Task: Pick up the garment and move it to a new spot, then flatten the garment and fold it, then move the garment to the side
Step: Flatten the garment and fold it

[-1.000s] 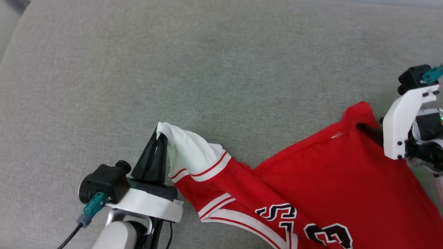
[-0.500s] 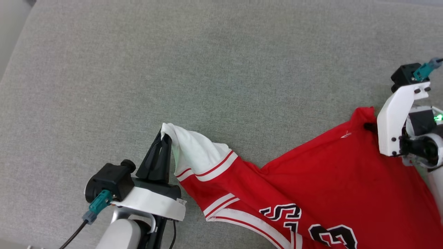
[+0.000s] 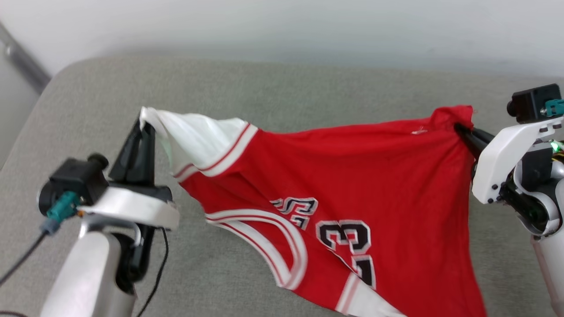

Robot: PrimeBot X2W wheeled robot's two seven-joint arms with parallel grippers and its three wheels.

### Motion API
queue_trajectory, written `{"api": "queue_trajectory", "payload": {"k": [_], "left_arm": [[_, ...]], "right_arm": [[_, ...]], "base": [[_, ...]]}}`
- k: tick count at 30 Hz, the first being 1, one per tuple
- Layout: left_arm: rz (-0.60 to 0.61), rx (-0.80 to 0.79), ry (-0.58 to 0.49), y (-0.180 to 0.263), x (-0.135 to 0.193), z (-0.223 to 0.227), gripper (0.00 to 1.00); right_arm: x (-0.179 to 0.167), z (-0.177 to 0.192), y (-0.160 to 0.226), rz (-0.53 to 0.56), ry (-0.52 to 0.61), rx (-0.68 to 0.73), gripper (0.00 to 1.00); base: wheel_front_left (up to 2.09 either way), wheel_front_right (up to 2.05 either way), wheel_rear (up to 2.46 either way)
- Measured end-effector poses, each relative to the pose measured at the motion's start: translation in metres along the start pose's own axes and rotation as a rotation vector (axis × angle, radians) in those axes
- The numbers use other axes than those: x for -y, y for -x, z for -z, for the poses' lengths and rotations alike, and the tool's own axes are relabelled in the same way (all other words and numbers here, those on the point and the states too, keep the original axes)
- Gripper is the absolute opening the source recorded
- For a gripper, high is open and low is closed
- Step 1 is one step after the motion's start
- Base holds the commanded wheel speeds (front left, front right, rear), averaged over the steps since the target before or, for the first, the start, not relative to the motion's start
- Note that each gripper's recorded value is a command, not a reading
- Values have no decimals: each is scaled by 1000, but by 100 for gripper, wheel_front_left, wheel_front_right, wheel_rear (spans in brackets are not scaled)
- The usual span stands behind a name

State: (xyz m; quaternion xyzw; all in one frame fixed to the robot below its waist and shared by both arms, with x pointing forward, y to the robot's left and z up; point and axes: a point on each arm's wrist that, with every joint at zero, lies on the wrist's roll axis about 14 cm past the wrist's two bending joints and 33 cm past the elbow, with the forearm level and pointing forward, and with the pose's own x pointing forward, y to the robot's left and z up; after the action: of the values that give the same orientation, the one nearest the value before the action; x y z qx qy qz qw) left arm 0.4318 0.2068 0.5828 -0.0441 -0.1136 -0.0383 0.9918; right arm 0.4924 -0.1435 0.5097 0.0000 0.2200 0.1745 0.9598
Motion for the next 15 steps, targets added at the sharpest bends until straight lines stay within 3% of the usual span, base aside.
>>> {"api": "queue_trajectory", "payload": {"k": [8,15], "left_arm": [[68,129,-13,-51,11,-67,0],[89,242,-28,-112,14,-120,0]], "right_arm": [[12,-68,42,65,-19,258,0],[27,-148,43,103,6,471,0]], "base": [[0,0,0],[0,0,0]]}}
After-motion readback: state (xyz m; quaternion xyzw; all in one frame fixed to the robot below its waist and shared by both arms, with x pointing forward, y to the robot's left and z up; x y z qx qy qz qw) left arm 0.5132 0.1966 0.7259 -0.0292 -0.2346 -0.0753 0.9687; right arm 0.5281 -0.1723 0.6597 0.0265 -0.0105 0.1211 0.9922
